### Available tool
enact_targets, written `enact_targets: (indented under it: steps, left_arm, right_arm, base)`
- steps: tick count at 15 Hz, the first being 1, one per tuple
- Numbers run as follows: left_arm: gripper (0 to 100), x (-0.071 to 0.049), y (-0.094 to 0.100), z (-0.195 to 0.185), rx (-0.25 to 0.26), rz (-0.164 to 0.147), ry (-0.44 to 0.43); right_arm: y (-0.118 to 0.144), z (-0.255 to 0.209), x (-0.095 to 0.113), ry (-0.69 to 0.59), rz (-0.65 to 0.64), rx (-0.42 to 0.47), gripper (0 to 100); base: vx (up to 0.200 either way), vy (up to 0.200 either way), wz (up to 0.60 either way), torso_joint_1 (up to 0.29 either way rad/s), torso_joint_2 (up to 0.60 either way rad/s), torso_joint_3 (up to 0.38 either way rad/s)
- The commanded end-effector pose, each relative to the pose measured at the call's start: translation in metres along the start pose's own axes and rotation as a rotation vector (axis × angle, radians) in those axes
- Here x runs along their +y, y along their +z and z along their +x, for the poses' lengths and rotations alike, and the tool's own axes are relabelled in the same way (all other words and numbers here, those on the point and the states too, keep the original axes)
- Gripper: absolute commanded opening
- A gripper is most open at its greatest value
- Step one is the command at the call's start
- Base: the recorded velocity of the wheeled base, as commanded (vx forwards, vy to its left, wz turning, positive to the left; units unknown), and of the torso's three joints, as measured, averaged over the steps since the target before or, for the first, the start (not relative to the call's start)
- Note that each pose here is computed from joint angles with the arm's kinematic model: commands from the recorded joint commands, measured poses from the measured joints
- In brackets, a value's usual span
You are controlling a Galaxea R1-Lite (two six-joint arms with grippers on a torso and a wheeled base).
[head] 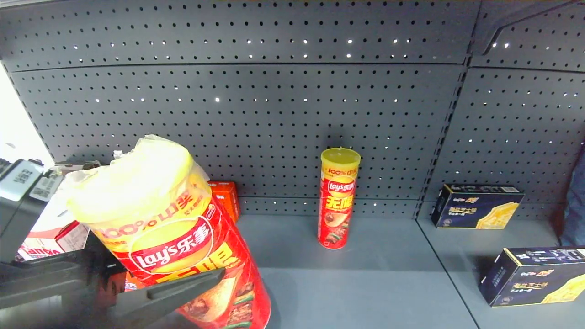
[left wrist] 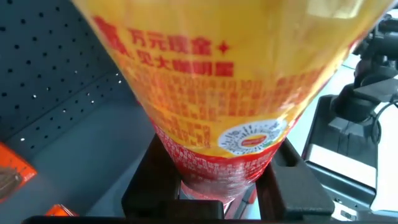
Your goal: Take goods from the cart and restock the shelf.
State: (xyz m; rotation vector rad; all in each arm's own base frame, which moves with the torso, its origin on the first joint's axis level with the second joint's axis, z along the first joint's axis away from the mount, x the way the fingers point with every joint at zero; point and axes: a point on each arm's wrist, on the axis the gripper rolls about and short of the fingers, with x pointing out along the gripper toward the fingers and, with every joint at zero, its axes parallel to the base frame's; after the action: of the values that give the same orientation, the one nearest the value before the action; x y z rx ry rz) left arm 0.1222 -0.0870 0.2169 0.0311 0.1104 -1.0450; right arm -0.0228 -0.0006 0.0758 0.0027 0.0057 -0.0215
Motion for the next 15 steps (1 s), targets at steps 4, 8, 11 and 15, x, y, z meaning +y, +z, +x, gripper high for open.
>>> enact_targets:
  steps: [4,8,11,15]
  left_arm:
    - [0,-0.006,0.003,-0.012,-0.039,0.022,0.004]
    - [0,-0.010,-0.005,-0.017,-0.001,0.002,0.001]
    - [0,-0.010,-0.008,-0.016,0.010,0.031,-0.002]
    - [0,-0.011,-0.011,-0.017,0.016,0.045,0.005]
  right_arm:
    - [0.000,0.000,0.000,0.000,-0.003,0.000,100]
    - [0.047,-0.009,0.001,0.110,0.055,-0.140,100]
    - [0.099,0.004,0.003,0.181,0.000,-0.053,100]
    - [0.099,0.012,0.006,0.433,-0.059,-0.003,100]
  base:
    - [0.000,0.000,0.00,0.000,0.00,0.000]
    - [0.000,0.000,0.00,0.000,0.00,0.000]
    - [0.000,0.000,0.00,0.000,0.00,0.000]
    - [0.000,0.000,0.00,0.000,0.00,0.000]
